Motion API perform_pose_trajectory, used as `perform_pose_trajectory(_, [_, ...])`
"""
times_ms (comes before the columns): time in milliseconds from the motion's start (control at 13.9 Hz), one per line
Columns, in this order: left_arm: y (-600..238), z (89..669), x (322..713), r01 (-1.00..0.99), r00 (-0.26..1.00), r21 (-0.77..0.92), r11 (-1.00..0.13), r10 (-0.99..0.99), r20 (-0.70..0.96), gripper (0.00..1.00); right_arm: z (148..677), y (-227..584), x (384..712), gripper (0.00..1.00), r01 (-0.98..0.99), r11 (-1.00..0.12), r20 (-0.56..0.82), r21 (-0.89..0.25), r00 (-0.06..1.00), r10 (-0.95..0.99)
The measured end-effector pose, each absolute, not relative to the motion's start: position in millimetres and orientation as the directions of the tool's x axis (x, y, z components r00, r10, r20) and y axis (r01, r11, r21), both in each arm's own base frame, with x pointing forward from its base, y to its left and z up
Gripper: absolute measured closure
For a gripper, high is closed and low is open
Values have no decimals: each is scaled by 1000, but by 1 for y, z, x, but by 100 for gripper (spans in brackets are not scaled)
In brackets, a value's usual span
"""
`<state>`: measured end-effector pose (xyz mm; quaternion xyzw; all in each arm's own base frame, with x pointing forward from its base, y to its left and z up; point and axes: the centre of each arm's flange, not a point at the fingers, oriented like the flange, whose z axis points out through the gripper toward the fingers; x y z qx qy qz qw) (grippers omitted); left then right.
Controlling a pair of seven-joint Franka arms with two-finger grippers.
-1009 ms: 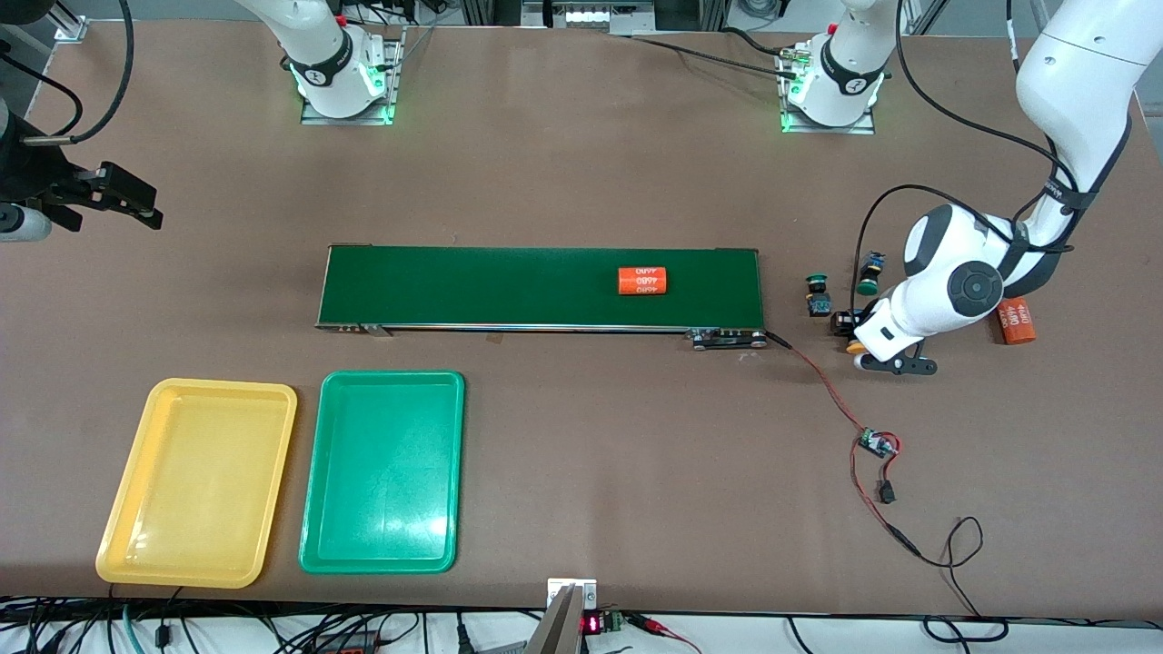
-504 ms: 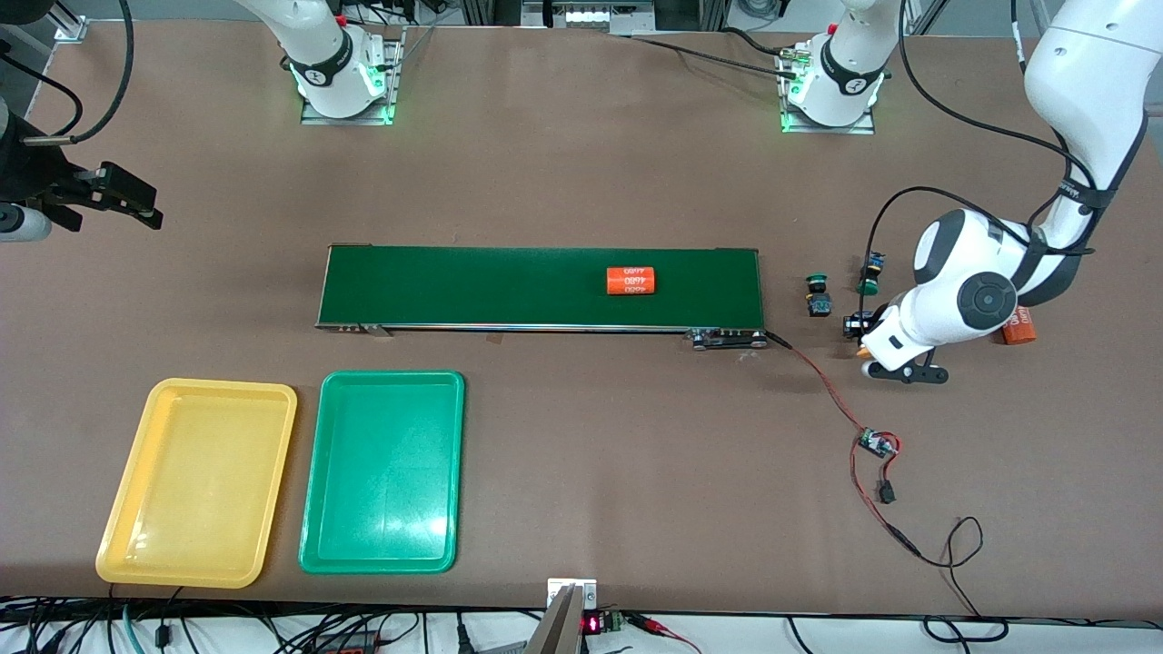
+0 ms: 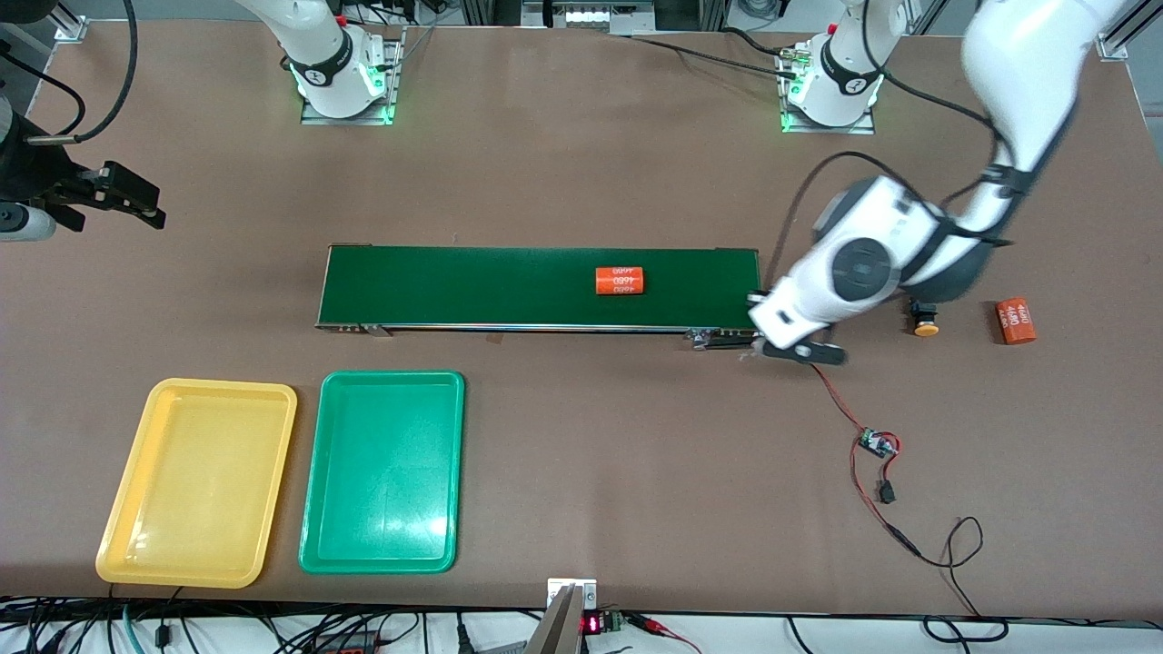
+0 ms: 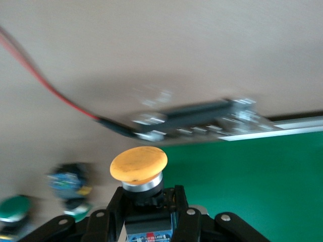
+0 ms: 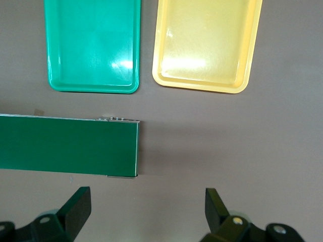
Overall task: Sort buttons by color to trays
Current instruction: 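Carry the yellow-cap button onto the belt and release it, then reach the left gripper to the second yellow-cap button and grasp it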
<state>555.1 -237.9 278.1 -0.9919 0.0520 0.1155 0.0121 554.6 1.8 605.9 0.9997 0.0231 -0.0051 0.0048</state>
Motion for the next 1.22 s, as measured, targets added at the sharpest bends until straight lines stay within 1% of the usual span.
perform_pose_trajectory(360, [-332,255,513,-79,969,41,-996,-86,-231,57,607,1,552,0,46,-999,-20,8,999,46])
perform_pose_trajectory(432, [-342,253,506,-66,969,37,-997,-73,-234,53,607,1,552,0,46,-999,-21,8,999,46])
perform_pose_trajectory(576, [-346,253,504,-37,971,29,-999,-43,-236,33,607,1,552,0,45,-999,-21,8,999,45])
perform_pose_trajectory(648, [-343,254,507,-28,972,29,-999,-34,-234,25,607,0,552,0,44,-999,-22,8,999,44])
perform_pose_trajectory(792, [-334,266,520,-5,975,23,-1000,-10,-223,3,607,0,552,0,44,-999,-22,8,999,43])
perform_pose_trajectory(864, [-326,278,529,7,974,6,-1000,6,-224,0,607,0,552,0,44,-999,-22,8,999,43])
perform_pose_trajectory(1009, [-299,311,552,1,968,-43,-999,11,-251,0,607,0,552,0,43,-999,-22,8,999,43])
perform_pose_trajectory(1225, [-223,345,584,-67,941,-83,-994,-36,-336,0,607,-1,552,0,42,-999,-22,8,999,42])
